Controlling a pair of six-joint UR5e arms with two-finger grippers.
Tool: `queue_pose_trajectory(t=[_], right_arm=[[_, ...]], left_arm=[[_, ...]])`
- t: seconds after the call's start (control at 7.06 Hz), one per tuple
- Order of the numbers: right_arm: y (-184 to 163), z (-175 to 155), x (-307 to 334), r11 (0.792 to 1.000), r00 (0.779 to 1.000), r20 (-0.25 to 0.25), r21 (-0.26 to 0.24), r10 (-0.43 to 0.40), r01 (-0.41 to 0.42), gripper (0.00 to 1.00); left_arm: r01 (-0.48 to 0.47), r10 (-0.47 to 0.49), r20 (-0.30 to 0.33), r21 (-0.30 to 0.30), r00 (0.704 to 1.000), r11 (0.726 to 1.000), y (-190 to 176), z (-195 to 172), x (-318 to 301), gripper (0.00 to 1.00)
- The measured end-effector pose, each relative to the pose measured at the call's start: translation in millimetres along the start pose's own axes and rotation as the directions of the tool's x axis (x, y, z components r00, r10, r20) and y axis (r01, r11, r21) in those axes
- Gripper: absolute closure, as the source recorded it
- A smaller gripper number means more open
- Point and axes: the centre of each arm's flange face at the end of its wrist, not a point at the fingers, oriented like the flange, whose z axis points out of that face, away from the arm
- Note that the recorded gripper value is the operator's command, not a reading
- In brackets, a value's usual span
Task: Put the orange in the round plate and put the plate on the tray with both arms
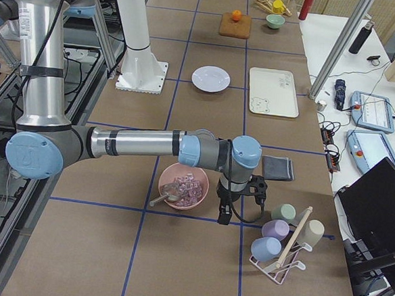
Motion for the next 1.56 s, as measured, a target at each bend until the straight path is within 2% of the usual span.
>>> queue_pose_trajectory(t=[1.56], right_arm=[[-1.1, -1.0, -1.3, 1.0, 1.0, 0.007, 0.003, -0.002, 0.002, 0.0]], left_arm=[[-0.012, 0.012, -0.002, 0.011, 1.0, 1.0, -3.8, -3.8, 4.7, 0.02]])
